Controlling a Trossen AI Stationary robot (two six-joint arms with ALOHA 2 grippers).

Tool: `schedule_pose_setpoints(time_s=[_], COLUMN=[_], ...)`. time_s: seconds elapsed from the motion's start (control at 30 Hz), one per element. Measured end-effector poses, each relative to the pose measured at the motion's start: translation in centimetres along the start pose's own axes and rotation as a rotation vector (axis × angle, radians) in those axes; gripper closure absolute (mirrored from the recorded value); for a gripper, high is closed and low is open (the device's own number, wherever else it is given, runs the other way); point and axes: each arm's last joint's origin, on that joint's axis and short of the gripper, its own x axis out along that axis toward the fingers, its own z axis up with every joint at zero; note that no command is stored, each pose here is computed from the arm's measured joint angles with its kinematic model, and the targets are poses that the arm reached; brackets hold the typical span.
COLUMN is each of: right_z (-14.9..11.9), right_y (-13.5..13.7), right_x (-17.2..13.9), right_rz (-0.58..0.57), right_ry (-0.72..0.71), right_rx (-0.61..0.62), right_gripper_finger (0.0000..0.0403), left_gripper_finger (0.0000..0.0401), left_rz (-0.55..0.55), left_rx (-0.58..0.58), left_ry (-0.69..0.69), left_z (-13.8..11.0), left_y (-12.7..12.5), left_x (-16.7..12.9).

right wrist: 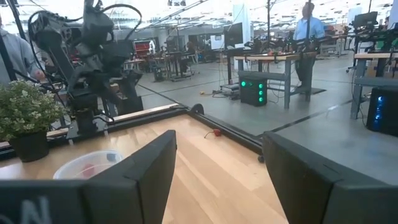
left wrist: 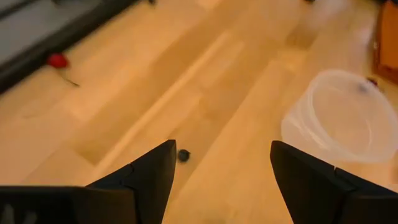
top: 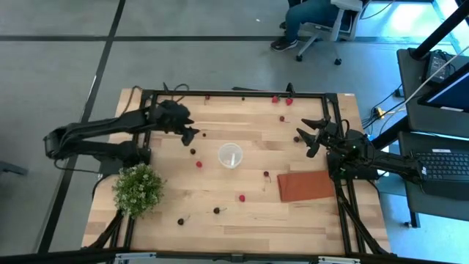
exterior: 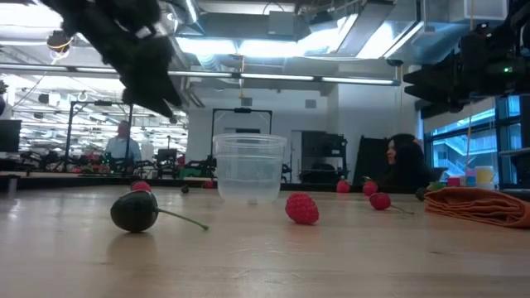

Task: Pick and placing Produce into tupperware
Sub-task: Put the bottom blueberry into the bin

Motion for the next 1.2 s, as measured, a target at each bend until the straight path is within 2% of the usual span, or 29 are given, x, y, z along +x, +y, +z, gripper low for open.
schedule_pose_setpoints(time_s=[0.17,0.27,0.37,0.5,0.67,0.87,0.97,1.2], right_z=[0.0,0.0,0.0,0.0,0.0,0.0,0.0,0.0], right_y=[0.0,0.0,0.0,0.0,0.0,0.0,-0.1,-0.3], right_x=[0.0,0.0,0.0,0.0,0.0,0.0,0.0,0.0], right_rz=[0.000,0.000,0.000,0.000,0.000,-0.005,-0.041,-0.103], right_ry=[0.004,0.003,0.004,0.004,0.004,0.003,0.000,-0.006], right_rx=[0.026,0.026,0.026,0.026,0.025,0.025,0.027,0.028], right_gripper_finger=[0.0163,0.0163,0.0163,0.0163,0.0163,0.0163,0.0163,0.0163], left_gripper_finger=[0.0148,0.0148,0.0148,0.0148,0.0148,0.0148,0.0150,0.0156], left_rz=[0.002,0.045,0.099,0.154,0.191,0.204,0.231,0.258], left_rx=[0.033,0.101,0.113,0.080,0.037,-0.013,-0.052,-0.089], left_ry=[-0.023,-0.020,-0.004,0.020,0.116,0.235,0.277,0.316], left_z=[0.9,0.9,1.0,1.0,0.3,-1.2,-2.0,-3.1], left_y=[-0.2,0.1,0.9,2.0,3.0,2.7,2.4,1.4], left_x=[1.7,2.2,2.7,3.7,5.9,8.5,9.5,10.8])
